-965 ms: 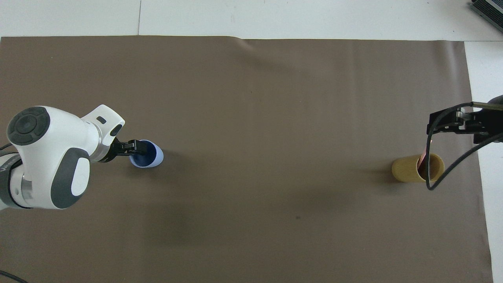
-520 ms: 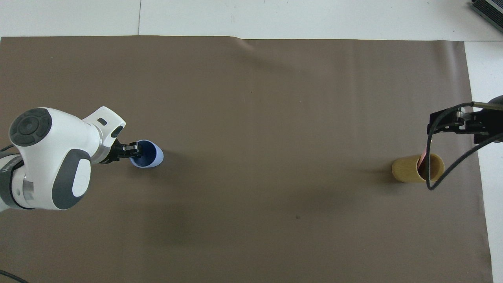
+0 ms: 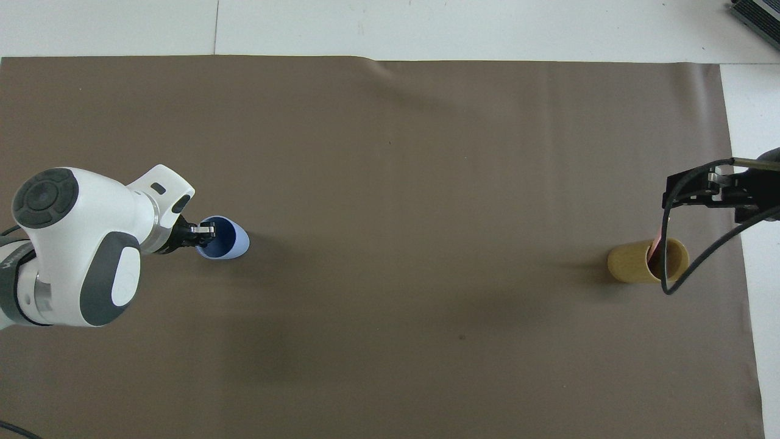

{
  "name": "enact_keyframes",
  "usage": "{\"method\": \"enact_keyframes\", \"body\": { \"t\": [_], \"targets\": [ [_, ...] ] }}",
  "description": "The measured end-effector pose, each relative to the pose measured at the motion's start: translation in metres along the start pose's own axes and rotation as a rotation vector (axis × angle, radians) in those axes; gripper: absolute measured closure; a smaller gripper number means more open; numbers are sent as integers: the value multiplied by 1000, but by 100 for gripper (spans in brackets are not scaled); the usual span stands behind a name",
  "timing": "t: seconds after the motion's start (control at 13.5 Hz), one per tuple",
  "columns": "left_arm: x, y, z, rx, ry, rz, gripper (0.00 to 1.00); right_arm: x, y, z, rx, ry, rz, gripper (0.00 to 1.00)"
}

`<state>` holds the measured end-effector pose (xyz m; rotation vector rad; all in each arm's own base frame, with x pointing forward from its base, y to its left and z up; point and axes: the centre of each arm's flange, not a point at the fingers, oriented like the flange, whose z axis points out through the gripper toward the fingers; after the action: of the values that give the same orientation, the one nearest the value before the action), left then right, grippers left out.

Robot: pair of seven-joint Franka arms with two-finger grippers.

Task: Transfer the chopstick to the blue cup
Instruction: 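Close the left gripper on the blue cup rim, then carry the blue cup with the left gripper toward the table center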

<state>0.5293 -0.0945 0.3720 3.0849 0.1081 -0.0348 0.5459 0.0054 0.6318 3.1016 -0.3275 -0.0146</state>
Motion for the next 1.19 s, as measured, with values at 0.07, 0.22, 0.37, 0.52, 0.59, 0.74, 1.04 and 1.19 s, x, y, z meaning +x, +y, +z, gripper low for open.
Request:
{"method": "enact_keyframes", "body": {
  "t": [0.07,0.22,0.37,0.52,0.59,0.74,1.04,1.19],
  "targets": [
    [0,0,0,0,0,0,95,0,0,0,1,3,-24,0],
    [1,0,-1,-1,2,0,95,3,-1,-1,5,24,-68,0],
    [5,8,-12,-6,23,-10,95,6,-2,0,8,45,-82,0],
    [12,28,-39,-14,38,-40,95,6,-2,1,8,46,-85,0],
    [13,47,-56,-20,47,-55,95,6,-2,1,8,46,-86,0],
    [5,97,-76,-39,73,-91,95,6,-2,1,8,46,-88,0],
    [-8,205,-92,-91,100,-133,95,6,-2,1,8,46,-88,0],
    [-8,248,-82,-108,90,-151,95,6,-2,1,8,45,-88,0]
  ]
}}
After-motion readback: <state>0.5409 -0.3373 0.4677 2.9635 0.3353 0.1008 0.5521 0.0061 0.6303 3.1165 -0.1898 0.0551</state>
